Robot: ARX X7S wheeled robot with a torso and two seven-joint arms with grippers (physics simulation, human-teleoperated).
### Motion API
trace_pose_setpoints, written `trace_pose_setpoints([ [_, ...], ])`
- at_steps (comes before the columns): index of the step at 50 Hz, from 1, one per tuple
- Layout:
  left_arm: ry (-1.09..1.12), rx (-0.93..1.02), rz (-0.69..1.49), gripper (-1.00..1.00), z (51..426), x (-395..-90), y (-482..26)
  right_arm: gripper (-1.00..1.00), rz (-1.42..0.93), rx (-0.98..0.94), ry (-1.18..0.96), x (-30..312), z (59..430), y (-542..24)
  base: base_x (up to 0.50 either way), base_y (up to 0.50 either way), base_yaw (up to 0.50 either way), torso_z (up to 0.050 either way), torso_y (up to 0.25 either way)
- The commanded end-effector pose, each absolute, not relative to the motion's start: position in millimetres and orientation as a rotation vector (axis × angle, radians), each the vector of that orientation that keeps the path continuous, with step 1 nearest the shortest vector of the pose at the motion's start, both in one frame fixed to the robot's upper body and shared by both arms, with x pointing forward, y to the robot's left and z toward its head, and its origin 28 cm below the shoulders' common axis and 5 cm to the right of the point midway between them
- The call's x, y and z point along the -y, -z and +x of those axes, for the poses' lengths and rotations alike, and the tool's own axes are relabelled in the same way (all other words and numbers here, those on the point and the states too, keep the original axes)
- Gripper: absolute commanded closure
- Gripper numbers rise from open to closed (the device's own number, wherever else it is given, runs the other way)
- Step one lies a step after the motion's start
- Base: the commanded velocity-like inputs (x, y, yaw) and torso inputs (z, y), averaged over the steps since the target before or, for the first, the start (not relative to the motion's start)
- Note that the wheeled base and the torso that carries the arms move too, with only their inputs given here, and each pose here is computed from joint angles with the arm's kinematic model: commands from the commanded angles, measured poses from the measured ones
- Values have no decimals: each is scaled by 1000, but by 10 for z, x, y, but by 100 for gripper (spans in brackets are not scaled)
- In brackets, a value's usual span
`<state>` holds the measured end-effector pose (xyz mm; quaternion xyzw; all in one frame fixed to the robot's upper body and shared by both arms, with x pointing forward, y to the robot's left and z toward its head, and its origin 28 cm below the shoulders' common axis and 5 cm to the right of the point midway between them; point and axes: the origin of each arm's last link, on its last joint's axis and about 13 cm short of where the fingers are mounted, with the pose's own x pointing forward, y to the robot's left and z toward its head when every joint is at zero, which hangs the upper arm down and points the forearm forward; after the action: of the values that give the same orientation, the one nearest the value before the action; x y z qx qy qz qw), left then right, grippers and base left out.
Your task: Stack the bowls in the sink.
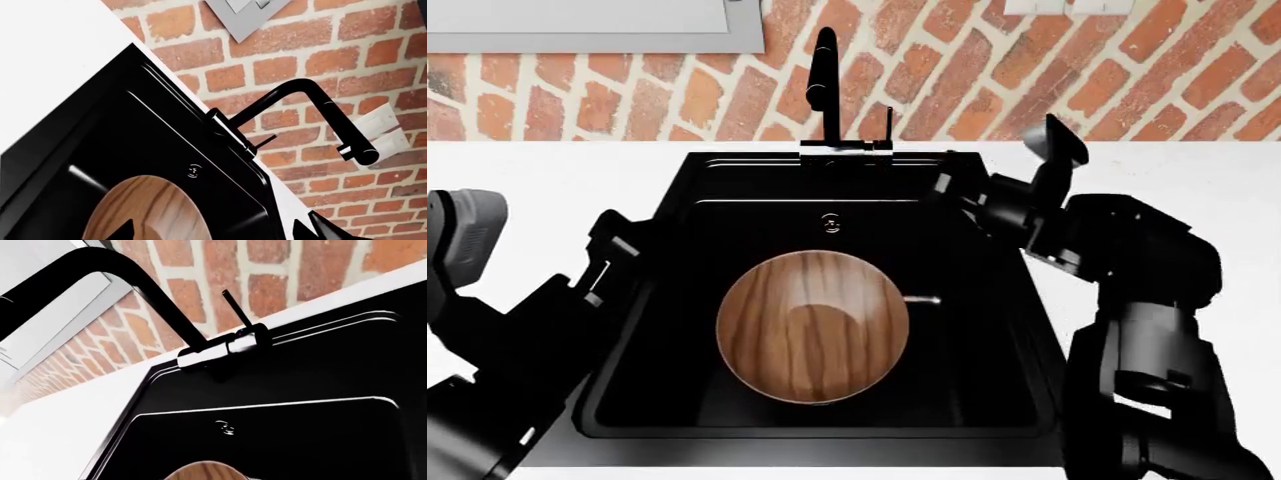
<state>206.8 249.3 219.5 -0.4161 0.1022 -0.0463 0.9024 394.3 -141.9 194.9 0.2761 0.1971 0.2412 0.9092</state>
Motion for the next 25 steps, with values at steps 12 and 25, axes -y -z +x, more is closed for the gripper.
trace_pose_setpoints([
  [12, 142, -223, -885, -100, 2156, -2447, -2140, -100, 563, -215, -381, 2036, 3403, -2353, 0, 0, 0, 0, 0],
  [25, 119, -202, -903, -100, 2157, -2526, -2112, -100, 584, -121, -243, 2404, 3159, -2504, 0, 0, 0, 0, 0],
])
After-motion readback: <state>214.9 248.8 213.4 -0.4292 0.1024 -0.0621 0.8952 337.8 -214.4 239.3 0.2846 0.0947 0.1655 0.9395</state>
